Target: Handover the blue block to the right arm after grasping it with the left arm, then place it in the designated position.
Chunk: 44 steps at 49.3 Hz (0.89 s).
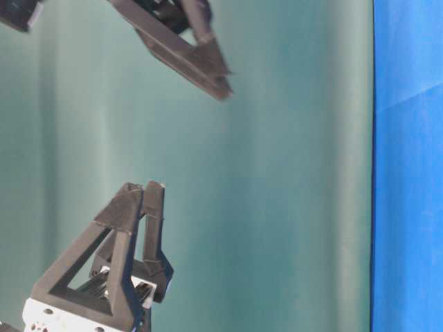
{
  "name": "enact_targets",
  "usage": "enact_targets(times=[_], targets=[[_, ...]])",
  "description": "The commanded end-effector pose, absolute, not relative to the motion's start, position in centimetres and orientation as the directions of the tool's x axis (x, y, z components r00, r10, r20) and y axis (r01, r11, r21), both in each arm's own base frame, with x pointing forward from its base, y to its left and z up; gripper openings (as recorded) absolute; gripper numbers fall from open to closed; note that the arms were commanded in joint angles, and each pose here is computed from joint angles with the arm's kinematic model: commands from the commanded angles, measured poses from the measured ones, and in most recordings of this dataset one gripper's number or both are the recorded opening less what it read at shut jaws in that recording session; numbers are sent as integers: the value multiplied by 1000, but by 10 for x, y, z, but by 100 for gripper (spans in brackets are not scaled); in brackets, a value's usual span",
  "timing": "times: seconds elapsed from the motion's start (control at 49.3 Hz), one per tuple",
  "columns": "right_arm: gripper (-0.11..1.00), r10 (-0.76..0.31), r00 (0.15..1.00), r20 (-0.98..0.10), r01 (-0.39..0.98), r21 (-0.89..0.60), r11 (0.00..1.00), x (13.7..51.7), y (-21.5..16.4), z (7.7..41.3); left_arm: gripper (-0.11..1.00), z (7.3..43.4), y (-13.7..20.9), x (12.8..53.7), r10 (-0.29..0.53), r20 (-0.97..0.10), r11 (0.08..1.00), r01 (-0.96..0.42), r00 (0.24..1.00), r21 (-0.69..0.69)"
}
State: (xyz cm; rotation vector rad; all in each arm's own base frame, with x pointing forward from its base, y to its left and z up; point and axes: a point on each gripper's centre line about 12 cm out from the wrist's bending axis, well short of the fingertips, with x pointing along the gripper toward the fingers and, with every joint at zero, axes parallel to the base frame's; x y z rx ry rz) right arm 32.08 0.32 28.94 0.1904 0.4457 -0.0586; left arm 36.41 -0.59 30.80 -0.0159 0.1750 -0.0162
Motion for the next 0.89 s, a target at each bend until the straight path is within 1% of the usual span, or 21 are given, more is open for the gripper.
enact_targets(times=[0.0, 0.223, 0.508, 0.629, 0.873], targets=[[93, -19, 922, -387, 91, 169, 981, 312, 3, 313, 93, 322, -6, 361, -18, -133, 1000, 16, 991, -14], [93, -24, 934, -356, 90, 168, 982, 296, 2, 325, 93, 323, -6, 361, -18, -132, 1000, 16, 991, -14], [93, -24, 939, -343, 79, 147, 986, 297, 2, 325, 93, 322, -6, 361, -18, -133, 1000, 16, 991, -14], [93, -16, 951, -309, 62, 140, 988, 294, 3, 326, 93, 322, -6, 361, -18, -133, 1000, 16, 991, -16], [93, 0, 979, -205, 28, 135, 990, 283, 1, 324, 93, 322, -6, 361, -18, -133, 1000, 16, 991, -16]])
